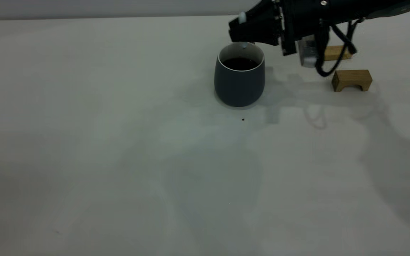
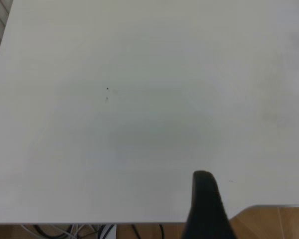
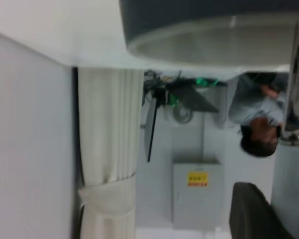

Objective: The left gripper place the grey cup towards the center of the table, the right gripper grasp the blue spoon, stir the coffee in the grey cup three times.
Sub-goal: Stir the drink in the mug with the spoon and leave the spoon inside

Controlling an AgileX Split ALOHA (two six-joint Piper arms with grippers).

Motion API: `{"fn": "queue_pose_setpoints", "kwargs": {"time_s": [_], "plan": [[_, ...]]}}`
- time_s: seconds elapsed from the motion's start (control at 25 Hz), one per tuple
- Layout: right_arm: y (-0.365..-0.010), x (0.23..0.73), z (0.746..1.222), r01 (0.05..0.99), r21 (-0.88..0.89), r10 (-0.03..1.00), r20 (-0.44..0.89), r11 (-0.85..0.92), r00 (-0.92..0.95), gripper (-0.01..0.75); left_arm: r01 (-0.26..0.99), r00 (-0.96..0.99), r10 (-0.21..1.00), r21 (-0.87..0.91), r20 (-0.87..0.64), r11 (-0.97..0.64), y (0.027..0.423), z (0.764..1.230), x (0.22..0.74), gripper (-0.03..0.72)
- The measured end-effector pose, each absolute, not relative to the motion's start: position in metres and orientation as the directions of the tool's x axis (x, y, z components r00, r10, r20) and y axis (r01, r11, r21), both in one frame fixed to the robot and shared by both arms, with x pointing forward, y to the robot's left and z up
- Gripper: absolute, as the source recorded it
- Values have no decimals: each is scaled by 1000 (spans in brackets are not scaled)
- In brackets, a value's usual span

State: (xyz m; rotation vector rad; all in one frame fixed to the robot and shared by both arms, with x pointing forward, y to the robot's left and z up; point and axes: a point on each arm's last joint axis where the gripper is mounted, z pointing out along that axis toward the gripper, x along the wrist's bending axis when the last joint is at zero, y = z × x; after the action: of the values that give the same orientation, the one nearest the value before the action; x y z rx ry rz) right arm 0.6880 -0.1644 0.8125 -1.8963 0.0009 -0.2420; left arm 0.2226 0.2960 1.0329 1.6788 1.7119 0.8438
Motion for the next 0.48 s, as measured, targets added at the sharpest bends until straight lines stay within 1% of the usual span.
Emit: {"fn": "queue_pose_setpoints", "kwargs": {"time_s": [0.16, 0.24, 0.36, 0.48], "plan": [[-148, 693, 818, 82, -958, -214, 144, -275, 966, 128, 625, -29, 999, 781, 20, 3, 296, 1033, 223, 585], [-146, 696, 816, 65, -950, -252, 146, -305, 957, 128, 625, -29, 999, 781, 20, 3, 296, 1033, 223, 585], [-152, 703, 809, 29, -920, -318, 164, -391, 934, 128, 625, -29, 999, 781, 20, 3, 296, 1033, 223, 585], [-160, 706, 806, 16, -905, -340, 176, -426, 924, 128, 625, -29, 999, 781, 20, 3, 296, 1033, 223, 585]]}}
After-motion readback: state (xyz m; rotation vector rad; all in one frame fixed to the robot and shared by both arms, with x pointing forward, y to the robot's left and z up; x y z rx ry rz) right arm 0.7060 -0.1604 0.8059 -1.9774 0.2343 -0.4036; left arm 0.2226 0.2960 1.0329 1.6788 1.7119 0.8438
